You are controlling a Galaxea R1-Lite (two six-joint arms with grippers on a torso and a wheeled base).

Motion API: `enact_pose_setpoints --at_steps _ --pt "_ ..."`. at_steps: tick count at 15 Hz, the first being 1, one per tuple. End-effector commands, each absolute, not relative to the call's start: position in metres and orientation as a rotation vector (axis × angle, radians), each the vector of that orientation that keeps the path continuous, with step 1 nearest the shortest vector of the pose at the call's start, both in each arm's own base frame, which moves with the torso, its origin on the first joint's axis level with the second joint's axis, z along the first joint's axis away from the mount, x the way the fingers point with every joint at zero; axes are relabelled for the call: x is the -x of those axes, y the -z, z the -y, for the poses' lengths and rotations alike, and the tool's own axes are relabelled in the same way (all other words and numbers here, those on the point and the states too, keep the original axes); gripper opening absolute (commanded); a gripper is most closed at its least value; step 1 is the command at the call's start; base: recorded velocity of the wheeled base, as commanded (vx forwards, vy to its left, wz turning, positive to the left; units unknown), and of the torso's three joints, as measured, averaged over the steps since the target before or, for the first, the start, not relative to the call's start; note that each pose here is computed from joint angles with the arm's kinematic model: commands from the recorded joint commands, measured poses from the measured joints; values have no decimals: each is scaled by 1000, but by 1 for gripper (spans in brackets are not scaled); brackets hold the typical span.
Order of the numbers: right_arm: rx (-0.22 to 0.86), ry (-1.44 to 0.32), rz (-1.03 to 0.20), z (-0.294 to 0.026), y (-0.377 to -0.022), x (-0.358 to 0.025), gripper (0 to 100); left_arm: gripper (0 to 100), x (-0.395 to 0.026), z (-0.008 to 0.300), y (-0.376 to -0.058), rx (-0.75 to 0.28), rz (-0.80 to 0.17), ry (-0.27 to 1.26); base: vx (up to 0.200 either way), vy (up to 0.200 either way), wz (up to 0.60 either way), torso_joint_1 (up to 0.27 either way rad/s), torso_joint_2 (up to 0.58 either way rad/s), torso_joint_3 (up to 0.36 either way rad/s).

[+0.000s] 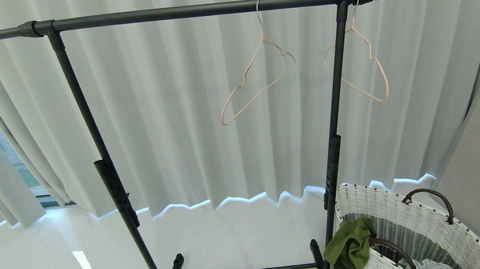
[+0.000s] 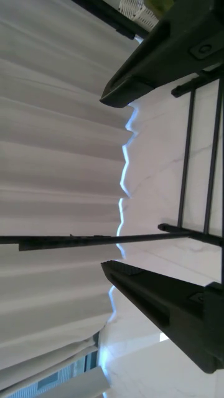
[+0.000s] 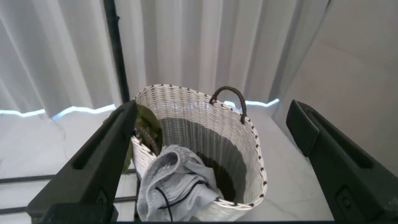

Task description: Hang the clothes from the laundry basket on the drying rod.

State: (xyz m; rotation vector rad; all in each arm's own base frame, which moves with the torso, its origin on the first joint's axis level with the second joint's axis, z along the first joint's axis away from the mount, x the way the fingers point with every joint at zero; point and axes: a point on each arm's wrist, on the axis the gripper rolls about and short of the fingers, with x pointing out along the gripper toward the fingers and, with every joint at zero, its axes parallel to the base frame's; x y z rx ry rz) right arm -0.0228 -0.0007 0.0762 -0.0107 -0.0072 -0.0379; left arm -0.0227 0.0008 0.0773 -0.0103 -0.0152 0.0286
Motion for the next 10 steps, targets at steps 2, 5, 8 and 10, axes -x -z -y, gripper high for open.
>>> enact_pose_setpoints --at_steps 2,5,8,10 --pt "78 -23 -5 -1 -76 22 100 100 23 -1 -77 11 15 -29 0 0 0 0 0 0" --pt "86 -32 0 -1 -76 22 100 100 23 -1 -77 11 15 -29 0 0 0 0 0 0" --pt "55 -31 5 -1 -76 23 100 100 23 -1 -77 11 15 -29 0 0 0 0 0 0" --pt "63 -49 15 -1 -77 23 100 100 23 -1 -77 11 15 -29 0 0 0 0 0 0"
